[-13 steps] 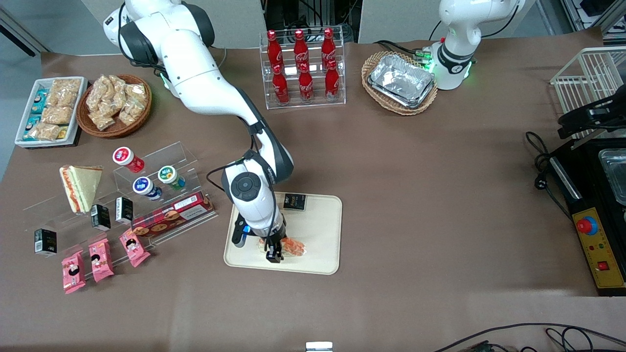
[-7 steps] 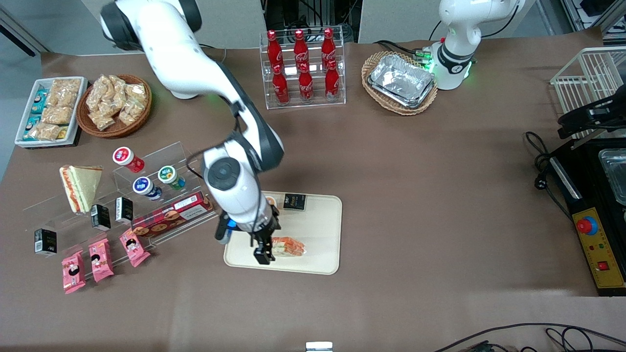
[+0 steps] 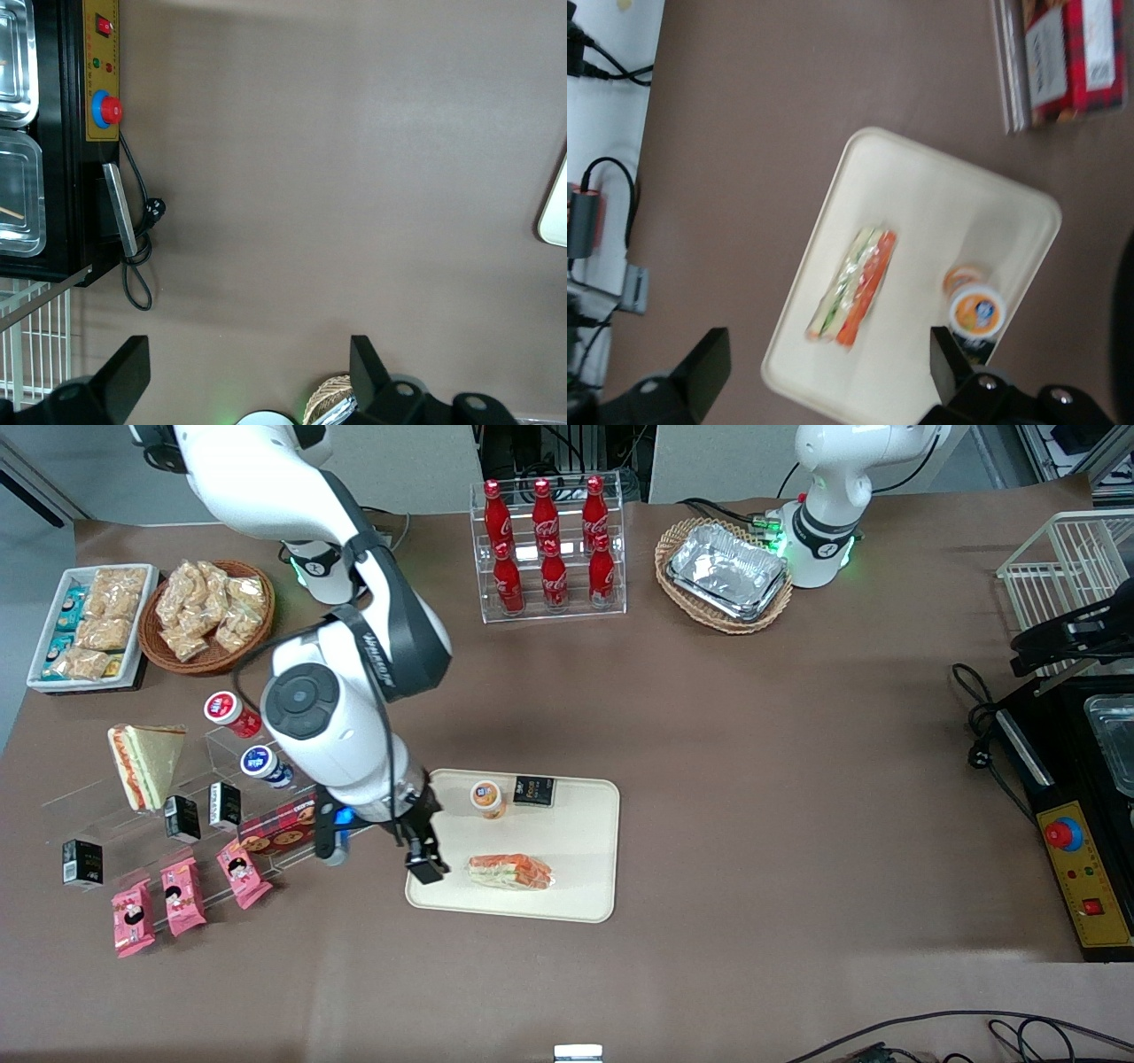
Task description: Place sandwich on tray
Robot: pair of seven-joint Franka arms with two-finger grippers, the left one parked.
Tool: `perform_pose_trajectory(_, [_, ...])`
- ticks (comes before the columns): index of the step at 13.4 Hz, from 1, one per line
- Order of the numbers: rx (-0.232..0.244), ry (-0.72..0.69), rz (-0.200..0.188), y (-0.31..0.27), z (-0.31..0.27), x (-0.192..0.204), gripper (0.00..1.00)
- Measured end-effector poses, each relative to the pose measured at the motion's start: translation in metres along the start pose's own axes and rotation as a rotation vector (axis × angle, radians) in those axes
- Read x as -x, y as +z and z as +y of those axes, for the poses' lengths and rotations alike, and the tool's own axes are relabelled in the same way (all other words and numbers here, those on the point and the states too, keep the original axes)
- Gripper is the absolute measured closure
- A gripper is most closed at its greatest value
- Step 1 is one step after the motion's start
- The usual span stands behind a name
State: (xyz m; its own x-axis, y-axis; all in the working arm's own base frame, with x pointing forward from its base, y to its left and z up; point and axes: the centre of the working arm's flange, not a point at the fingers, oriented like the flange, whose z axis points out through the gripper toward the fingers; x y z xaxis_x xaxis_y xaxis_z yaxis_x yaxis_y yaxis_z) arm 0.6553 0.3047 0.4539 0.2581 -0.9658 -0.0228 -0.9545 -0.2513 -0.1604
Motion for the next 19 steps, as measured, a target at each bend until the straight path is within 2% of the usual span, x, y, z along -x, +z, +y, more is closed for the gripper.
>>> perform_pose_trajectory(2, [0.066, -0.157, 0.046, -0.012, 0.010, -0.014, 0.00])
perform_pose_trajectory(4, [0.136, -0.352, 0.114, -0.028, 0.019, -0.031, 0.00])
perform_pose_trajectory(5, [0.168, -0.439, 0.126, -0.038, 0.024, -0.040, 0.00])
perform_pose_trajectory(8, [0.199, -0.658, 0.099, -0.062, 0.037, -0.073, 0.00])
perform_pose_trajectory(13, [0.213, -0.917, 0.035, -0.089, 0.067, -0.162, 0.00])
perform_pose_trajectory(16, [0.205, -1.051, -0.005, -0.100, 0.097, -0.209, 0.00])
perform_pose_trajectory(19, [0.182, -1.120, -0.027, -0.112, 0.128, -0.252, 0.00])
